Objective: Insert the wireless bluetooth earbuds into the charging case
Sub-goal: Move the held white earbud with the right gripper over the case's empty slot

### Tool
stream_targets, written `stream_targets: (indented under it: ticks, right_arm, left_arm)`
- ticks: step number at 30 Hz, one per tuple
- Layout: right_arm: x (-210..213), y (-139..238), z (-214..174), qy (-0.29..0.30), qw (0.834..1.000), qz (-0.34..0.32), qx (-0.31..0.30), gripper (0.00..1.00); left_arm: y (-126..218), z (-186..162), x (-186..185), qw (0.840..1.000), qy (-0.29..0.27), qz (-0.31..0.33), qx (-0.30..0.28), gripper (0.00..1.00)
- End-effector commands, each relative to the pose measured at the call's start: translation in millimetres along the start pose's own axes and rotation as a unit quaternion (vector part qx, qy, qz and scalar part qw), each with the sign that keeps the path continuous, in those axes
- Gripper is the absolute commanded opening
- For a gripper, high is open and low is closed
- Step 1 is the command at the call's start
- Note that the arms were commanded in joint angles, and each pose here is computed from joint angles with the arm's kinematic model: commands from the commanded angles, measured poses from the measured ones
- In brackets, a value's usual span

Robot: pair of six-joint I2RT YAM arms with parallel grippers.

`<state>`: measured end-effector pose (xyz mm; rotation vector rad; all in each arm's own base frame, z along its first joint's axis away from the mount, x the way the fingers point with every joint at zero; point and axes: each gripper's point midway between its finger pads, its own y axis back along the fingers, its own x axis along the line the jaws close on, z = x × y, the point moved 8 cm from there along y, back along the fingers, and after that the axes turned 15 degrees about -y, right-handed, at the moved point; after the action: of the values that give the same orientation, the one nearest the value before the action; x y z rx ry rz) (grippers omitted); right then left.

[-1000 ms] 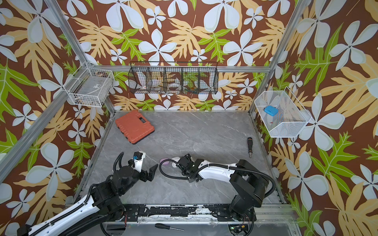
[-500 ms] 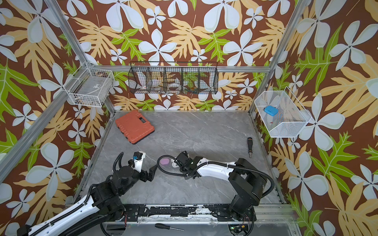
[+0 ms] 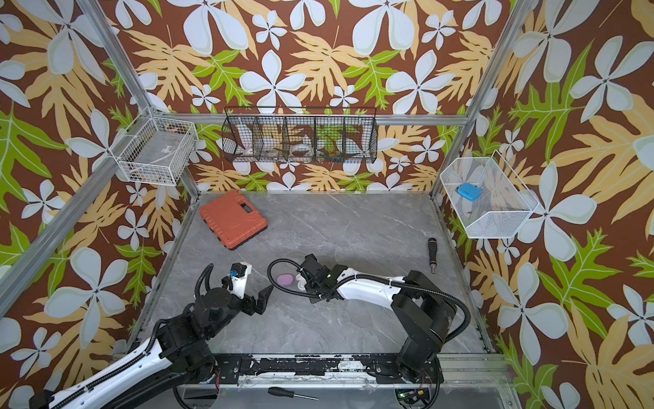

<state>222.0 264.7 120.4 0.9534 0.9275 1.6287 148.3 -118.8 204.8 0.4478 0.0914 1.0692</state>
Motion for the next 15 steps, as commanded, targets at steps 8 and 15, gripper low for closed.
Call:
stream_targets:
  ticks: [8, 15]
  right_arm:
    - [20.9, -2.8, 18.9, 0.018, 0.999, 0.037, -0.012, 0.17]
    - [22.8, -10.8, 25.7, 0.019, 0.999, 0.042, -0.011, 0.17]
  left_arm:
    - [-0.5, 5.4, 0.7, 1.000, 0.003, 0.001, -0.016, 1.00]
    - [-0.4, 5.5, 0.7, 1.000, 0.004, -0.001, -0.016, 1.00]
